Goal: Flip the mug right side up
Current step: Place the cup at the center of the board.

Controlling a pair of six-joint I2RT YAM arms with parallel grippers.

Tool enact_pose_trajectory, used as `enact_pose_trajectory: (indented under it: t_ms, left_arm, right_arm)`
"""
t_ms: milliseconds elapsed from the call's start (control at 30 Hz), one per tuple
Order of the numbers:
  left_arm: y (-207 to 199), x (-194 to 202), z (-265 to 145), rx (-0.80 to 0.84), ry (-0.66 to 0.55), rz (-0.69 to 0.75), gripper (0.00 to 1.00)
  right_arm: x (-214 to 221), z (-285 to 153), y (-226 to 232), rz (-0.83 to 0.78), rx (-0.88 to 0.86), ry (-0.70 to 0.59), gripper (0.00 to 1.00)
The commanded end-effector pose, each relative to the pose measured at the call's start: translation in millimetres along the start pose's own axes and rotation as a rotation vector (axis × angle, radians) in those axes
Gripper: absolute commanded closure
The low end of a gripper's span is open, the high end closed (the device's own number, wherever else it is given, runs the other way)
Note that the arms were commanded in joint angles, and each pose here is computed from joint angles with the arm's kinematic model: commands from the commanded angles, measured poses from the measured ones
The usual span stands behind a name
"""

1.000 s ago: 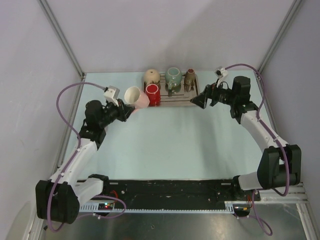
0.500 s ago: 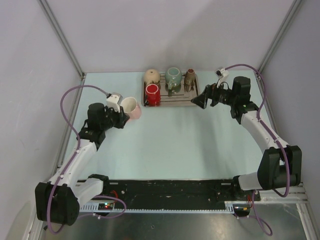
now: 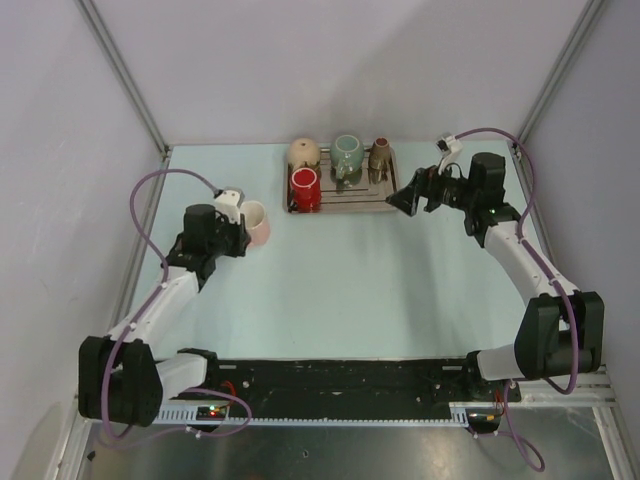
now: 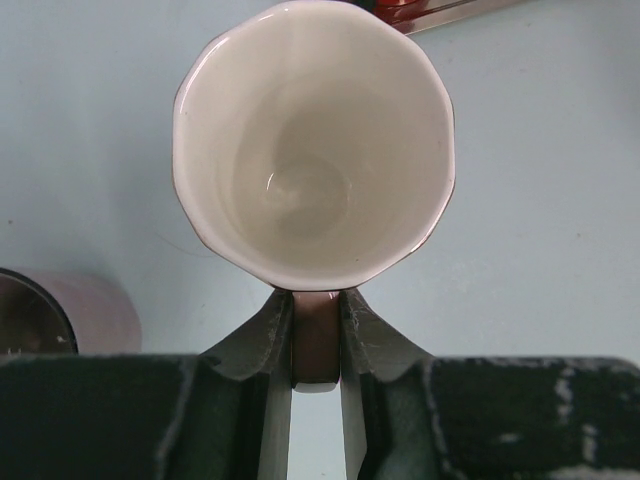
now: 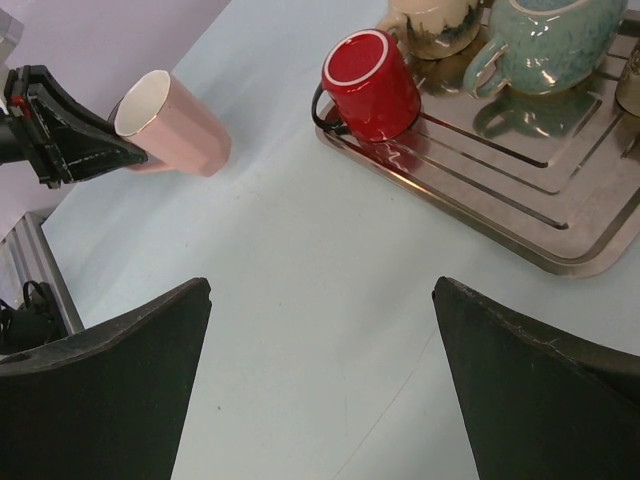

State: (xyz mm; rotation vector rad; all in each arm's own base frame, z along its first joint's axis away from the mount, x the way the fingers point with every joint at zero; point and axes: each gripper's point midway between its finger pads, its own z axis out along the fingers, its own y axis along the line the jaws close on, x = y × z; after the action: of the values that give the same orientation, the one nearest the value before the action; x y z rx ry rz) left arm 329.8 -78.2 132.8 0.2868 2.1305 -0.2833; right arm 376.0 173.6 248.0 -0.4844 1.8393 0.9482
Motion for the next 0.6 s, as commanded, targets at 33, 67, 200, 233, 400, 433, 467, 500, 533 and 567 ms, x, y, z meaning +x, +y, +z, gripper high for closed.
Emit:
enact_pose_trajectory:
  t_ms: [33, 67, 200, 233, 400, 433, 467, 500, 533, 567]
  left_arm:
    - [14, -54, -1, -0.070, -0.167, 0.024, 1.00]
    - [12, -52, 0, -0.061, -0.161, 0.019, 1.00]
    - [13, -45, 7, -0.056, -0.140, 0.006, 1.00]
    - [14, -44, 8, -0.065, -0.135, 0.004, 1.00]
    - [21, -37, 12, -0.100, -0.114, -0.003, 1.00]
    - [23, -39, 12, -0.107, -0.125, -0.001, 1.00]
    - [24, -39, 13, -0.114, -0.128, -0.001, 1.00]
    - [26, -39, 13, -0.121, -0.129, -0.001, 1.00]
    - [27, -38, 15, -0.126, -0.126, -0.002, 1.00]
    - [27, -37, 15, -0.129, -0.123, -0.004, 1.00]
  right_arm:
    - [-16, -2, 2, -0.018, -0.015, -0.038, 0.01]
    - [-16, -2, 2, -0.015, -0.017, -0.038, 0.01]
    - [-14, -1, 2, -0.004, -0.022, -0.036, 0.01]
    - [-14, -1, 1, -0.002, -0.022, -0.035, 0.01]
    - [-13, 0, 1, 0.001, -0.024, -0.033, 0.01]
    - [-12, 0, 1, 0.001, -0.024, -0.033, 0.01]
    - [-12, 1, 1, 0.004, -0.024, -0.031, 0.01]
    - [-11, 1, 0, 0.005, -0.024, -0.030, 0.01]
    - [-11, 1, 0, 0.005, -0.023, -0.030, 0.00]
    - [-10, 1, 0, 0.005, -0.024, -0.029, 0.01]
